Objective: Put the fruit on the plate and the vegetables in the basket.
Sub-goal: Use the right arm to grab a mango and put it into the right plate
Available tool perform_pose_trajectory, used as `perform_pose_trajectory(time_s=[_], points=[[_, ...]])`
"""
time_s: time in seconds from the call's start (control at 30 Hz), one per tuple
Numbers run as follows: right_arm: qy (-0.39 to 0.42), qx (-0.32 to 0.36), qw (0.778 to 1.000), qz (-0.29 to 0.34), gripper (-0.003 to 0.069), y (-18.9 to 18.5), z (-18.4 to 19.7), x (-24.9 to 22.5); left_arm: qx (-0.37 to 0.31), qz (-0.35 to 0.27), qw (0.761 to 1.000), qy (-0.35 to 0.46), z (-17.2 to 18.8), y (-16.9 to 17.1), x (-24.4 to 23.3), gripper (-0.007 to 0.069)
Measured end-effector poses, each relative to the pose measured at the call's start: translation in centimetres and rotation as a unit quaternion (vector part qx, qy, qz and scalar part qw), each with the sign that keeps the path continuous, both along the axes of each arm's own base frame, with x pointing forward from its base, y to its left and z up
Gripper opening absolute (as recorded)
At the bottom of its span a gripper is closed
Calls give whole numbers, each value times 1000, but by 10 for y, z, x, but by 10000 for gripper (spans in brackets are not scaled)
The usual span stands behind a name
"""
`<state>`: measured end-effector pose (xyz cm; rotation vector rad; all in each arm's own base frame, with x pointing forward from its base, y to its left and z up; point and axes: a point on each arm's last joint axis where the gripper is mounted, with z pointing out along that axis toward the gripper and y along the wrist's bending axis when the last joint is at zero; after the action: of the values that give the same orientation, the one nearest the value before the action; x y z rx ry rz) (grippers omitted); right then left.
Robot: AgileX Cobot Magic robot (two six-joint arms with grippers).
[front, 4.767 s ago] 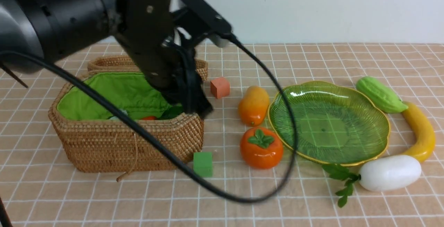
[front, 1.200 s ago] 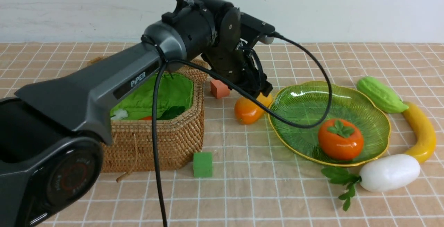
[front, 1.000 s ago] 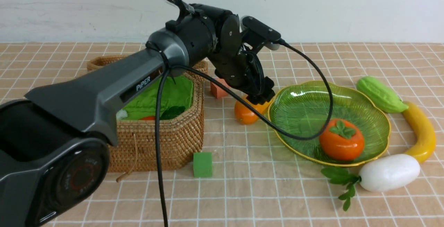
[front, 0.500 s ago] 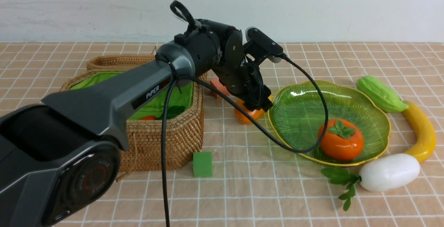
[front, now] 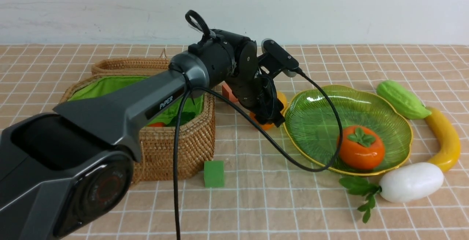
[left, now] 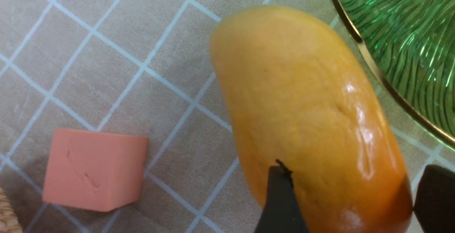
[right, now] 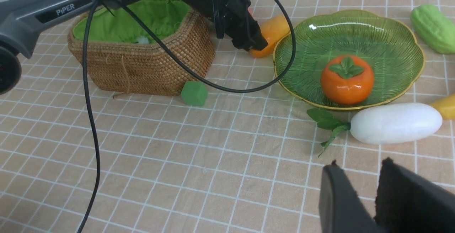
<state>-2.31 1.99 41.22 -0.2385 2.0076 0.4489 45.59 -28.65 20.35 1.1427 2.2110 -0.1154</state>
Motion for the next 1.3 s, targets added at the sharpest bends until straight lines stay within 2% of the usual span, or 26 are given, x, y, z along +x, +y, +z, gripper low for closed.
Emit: perform_pose_trajectory(time_s=[0.23,0.37,0.43,0.47,0.53,0.57,0.63,0.73,0.87,1.0,1.07,1.1,1.13,1.27,1.3], points=[[1,2,1000,2,182,0,0,0,3,-5,1000,4,-10,-2,2,427],[1,6,1000,5,182,1,0,0,9,-1,1000,23,-16,-1,0,314],[2,7,1000,6,182,1,0,-1,17,-1,999,35,-19,0,-1,230],[2,7,1000,6,182,1,0,-1,23,-2,999,42,-20,1,-2,148],[2,7,1000,6,182,1,0,-1,28,-2,999,46,-21,1,-3,88],[2,7,1000,6,182,1,0,-1,36,-1,998,51,-21,3,-4,15],[2,7,1000,6,182,1,0,-1,42,3,997,60,-20,4,-5,-13],[3,8,1000,6,182,2,0,0,44,9,997,69,-8,7,-10,-13],[23,12,1000,-3,182,2,1,9,35,21,997,70,26,13,-19,-13],[73,0,997,-17,182,5,0,38,21,43,996,77,69,23,-35,-13],[132,-20,991,-18,182,14,-5,85,3,66,995,77,108,34,-52,-13],[135,-20,990,-15,182,14,-5,85,1,67,995,75,115,35,-55,-13],[158,-34,987,-7,182,20,-11,116,-14,73,995,62,140,42,-66,-13],[171,-64,983,6,182,33,-25,198,-82,85,993,23,213,64,-107,-13],[174,-69,982,8,182,36,-27,215,-94,87,992,20,222,68,-114,-13]])
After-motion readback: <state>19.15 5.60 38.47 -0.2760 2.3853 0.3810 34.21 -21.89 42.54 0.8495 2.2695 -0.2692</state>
